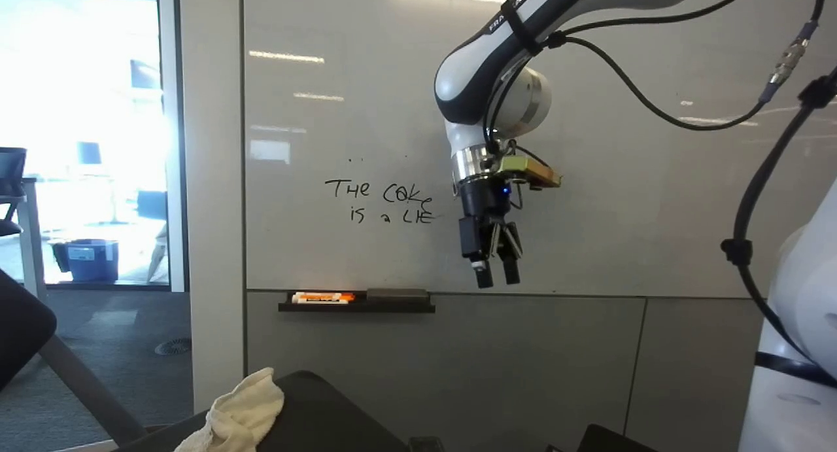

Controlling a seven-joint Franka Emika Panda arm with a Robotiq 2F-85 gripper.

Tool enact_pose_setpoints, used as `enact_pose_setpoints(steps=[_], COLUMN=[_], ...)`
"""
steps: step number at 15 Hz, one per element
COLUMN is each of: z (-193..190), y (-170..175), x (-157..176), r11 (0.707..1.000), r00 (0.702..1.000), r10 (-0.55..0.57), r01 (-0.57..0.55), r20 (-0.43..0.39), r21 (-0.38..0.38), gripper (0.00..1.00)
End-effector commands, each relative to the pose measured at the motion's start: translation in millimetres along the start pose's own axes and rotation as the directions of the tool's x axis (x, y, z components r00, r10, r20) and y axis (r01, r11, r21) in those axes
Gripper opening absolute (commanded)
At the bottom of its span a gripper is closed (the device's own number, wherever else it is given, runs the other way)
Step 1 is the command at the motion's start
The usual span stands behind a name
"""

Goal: Use the duster to erase the markings on the board

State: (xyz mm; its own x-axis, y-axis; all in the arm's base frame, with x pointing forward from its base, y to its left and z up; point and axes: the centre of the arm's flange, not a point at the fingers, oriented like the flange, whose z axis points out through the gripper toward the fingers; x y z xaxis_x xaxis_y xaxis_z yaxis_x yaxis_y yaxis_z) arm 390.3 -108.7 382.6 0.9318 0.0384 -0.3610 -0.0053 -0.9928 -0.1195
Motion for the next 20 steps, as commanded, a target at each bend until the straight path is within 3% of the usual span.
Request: enact_pose_setpoints(steps=[1, 4, 7, 12, 16, 19, 20], z=[59.4, 123.2, 175.2, 182.4, 208.5, 214.7, 219.0], y=[-46.1, -90.6, -142.9, -214.6, -212.7, -191.8, -186.3], x=[-5.0, -1.0, -11.9, 7.4, 6.1, 4.0, 4.4], r11=[0.995, 0.984, 0.971, 0.942, 0.888, 0.823, 0.815], r00=[0.993, 0.976, 0.947, 0.841, 0.820, 0.775, 0.771], r10=[0.076, 0.156, 0.235, 0.319, 0.416, 0.504, 0.519], r01=[-0.070, -0.141, -0.220, -0.334, -0.460, -0.565, -0.576], r20=[-0.090, -0.150, -0.217, -0.438, -0.393, -0.382, -0.369], r21=[0.069, 0.105, 0.095, 0.044, -0.020, -0.060, -0.056], gripper=[1.00, 1.00, 1.00, 1.00, 1.00, 1.00, 1.00])
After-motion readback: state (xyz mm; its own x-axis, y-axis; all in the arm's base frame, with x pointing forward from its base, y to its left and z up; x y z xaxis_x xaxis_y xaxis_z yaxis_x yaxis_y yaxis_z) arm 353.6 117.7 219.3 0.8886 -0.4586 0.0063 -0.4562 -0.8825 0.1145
